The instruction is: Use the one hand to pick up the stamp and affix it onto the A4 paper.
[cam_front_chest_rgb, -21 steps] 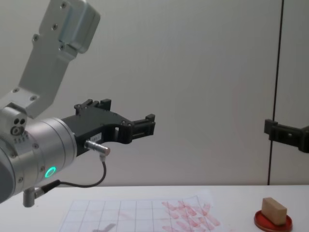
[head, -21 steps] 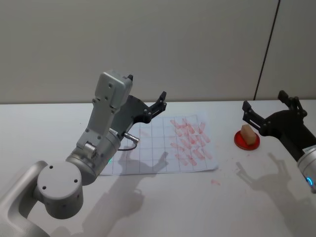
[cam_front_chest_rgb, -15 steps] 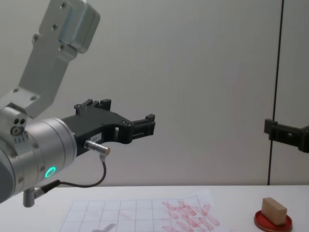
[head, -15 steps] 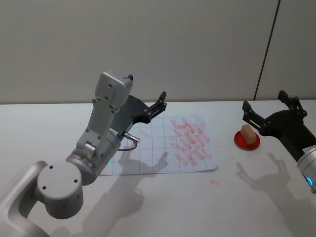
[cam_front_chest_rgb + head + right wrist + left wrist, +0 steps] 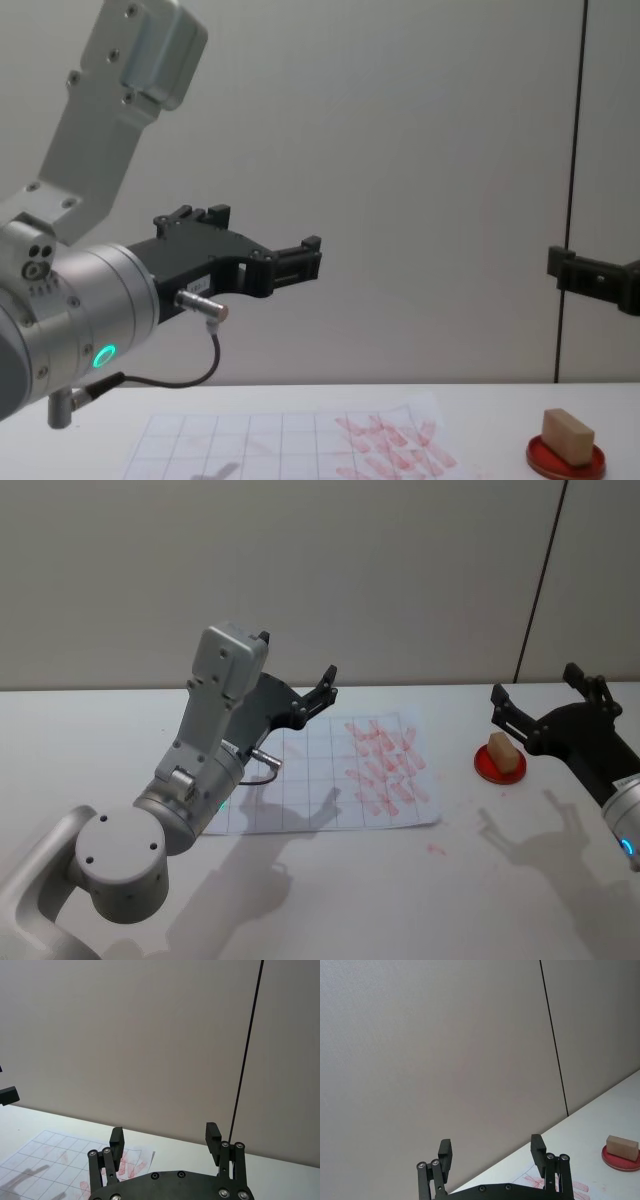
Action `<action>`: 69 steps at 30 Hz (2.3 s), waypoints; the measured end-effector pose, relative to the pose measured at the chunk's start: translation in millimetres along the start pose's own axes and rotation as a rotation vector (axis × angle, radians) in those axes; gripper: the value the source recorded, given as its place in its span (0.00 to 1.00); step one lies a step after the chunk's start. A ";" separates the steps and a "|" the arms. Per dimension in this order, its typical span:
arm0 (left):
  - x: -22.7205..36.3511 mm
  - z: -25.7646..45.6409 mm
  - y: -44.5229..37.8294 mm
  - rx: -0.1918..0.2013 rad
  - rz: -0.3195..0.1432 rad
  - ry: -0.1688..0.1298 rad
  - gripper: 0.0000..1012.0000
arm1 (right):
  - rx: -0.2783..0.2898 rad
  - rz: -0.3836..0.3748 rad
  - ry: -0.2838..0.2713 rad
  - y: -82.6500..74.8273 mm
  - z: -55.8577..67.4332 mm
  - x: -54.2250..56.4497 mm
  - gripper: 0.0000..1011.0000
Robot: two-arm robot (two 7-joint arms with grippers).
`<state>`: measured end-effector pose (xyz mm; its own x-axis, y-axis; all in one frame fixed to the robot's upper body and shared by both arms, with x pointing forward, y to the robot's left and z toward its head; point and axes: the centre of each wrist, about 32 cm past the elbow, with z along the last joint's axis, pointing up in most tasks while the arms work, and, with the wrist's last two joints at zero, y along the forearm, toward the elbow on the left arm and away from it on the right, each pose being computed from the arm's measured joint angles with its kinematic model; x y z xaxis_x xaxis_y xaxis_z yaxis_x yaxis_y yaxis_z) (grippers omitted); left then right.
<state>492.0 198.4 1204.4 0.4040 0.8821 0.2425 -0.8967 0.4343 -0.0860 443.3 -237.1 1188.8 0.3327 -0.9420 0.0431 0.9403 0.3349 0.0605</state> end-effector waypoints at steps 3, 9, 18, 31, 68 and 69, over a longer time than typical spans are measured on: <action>0.0 0.0 0.0 0.000 0.000 0.000 0.99 | 0.000 0.000 0.000 0.0 0.0 0.0 0.99; 0.0 0.0 0.0 0.000 0.000 0.000 0.99 | 0.000 0.000 0.000 0.0 0.0 0.0 0.99; 0.0 0.0 0.0 0.000 0.000 0.000 0.99 | -0.014 -0.012 0.001 0.0 -0.4 -1.2 0.99; 0.0 0.0 0.0 0.000 0.000 0.000 0.99 | -0.135 -0.105 0.006 3.8 -2.4 -3.6 0.99; 0.0 0.0 0.0 0.000 0.000 0.000 0.99 | -0.418 -0.145 0.019 60.6 -38.8 10.4 0.99; 0.0 0.0 0.0 0.000 0.000 0.000 0.99 | -0.423 -0.144 0.019 61.5 -40.3 10.3 0.99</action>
<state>492.0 198.4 1204.4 0.4040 0.8821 0.2425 -0.8967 0.4343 -0.0859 507.4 -227.0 1152.8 0.1936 -0.9800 0.0454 0.9223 0.1661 -0.3489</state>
